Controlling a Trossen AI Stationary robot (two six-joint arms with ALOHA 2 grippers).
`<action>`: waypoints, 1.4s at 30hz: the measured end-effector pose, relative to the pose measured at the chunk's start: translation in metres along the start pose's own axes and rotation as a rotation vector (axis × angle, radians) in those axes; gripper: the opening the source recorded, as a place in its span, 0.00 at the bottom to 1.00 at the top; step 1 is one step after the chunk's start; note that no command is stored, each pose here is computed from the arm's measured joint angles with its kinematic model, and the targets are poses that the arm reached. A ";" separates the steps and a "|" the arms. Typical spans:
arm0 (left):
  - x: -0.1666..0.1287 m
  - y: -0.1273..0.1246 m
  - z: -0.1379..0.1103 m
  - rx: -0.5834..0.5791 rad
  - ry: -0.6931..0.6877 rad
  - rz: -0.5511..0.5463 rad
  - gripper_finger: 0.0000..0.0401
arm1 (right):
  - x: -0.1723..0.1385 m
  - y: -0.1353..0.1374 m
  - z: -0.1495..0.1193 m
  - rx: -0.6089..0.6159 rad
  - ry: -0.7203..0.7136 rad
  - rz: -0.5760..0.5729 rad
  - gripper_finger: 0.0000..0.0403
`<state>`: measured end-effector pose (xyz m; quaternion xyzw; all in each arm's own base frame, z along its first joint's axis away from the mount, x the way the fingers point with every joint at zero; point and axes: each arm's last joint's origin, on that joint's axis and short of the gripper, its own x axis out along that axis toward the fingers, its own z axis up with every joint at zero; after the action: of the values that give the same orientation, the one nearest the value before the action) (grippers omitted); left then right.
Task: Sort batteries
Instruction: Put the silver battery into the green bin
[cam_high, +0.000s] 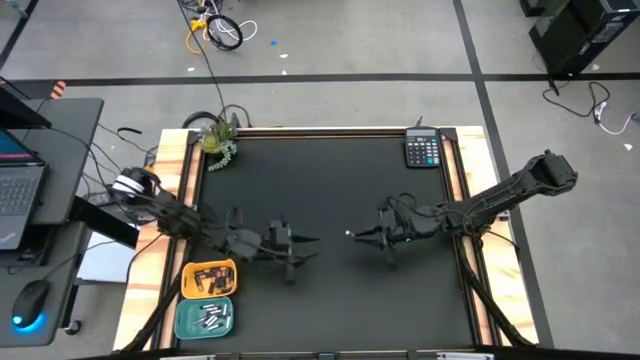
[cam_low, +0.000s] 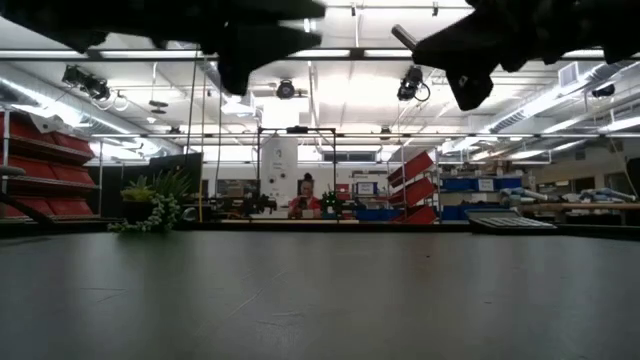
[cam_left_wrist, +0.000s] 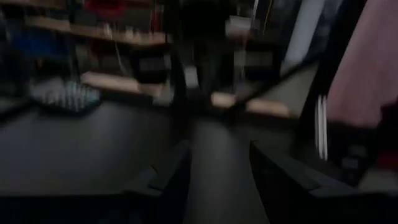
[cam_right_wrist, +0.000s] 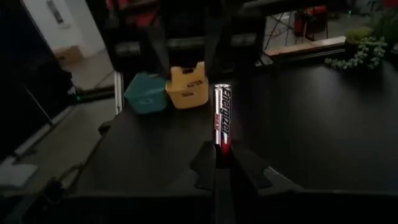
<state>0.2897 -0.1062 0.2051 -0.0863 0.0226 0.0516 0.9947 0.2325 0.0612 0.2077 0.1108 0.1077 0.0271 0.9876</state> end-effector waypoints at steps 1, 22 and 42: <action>0.004 0.001 0.002 0.000 -0.038 0.002 0.43 | 0.001 0.001 -0.002 -0.013 0.002 0.000 0.06; 0.050 0.002 0.014 0.063 -0.179 -0.003 0.38 | 0.053 0.022 0.026 -0.221 -0.037 0.003 0.07; -0.077 -0.031 0.020 -0.220 0.892 -0.203 0.07 | 0.041 0.011 0.013 -0.235 0.166 -0.173 0.46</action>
<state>0.2167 -0.1407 0.2337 -0.2067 0.4335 -0.0859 0.8729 0.2747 0.0723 0.2144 -0.0177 0.1944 -0.0367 0.9801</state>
